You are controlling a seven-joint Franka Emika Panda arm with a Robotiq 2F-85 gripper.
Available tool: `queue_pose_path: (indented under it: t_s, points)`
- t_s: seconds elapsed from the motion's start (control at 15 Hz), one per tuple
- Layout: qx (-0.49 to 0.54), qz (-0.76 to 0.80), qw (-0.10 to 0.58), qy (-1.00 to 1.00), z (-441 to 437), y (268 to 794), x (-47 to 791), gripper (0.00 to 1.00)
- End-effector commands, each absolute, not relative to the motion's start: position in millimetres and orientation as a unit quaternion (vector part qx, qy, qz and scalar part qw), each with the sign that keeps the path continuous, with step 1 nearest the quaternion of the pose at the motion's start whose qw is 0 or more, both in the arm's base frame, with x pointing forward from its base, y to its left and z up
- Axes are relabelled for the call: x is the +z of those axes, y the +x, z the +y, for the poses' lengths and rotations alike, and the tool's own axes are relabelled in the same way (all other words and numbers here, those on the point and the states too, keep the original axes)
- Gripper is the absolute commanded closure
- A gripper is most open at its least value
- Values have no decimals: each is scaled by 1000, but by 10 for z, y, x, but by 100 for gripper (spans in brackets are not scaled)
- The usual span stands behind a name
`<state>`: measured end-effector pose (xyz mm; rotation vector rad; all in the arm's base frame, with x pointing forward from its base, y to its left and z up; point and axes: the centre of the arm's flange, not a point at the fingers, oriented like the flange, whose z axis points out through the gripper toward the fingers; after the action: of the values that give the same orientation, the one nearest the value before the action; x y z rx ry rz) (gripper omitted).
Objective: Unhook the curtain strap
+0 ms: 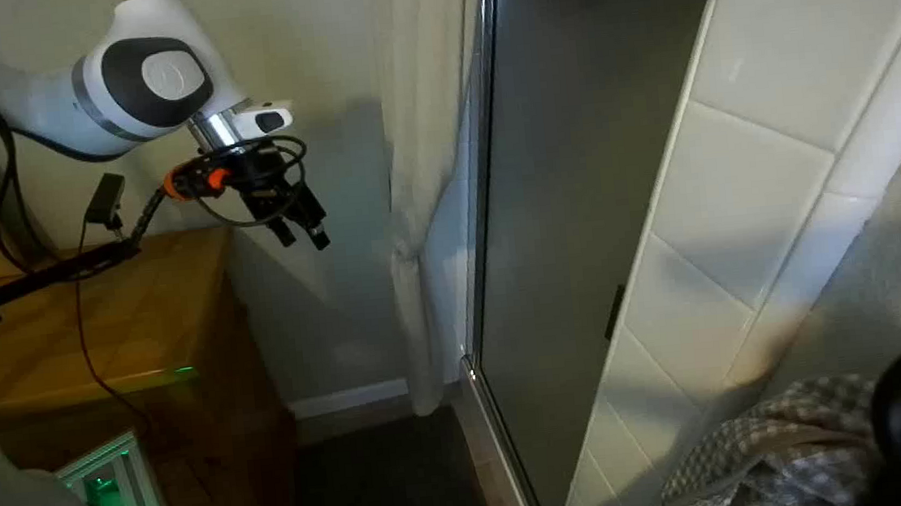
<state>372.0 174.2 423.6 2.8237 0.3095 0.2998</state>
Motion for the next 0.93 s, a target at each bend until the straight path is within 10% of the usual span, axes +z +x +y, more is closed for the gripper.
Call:
queue_pose_path:
  t_s: [0.0,0.87]
  points:
    - [104,107,142,979,1742,3720,4236,0]
    - [112,171,144,968,1916,4075,4459,0]
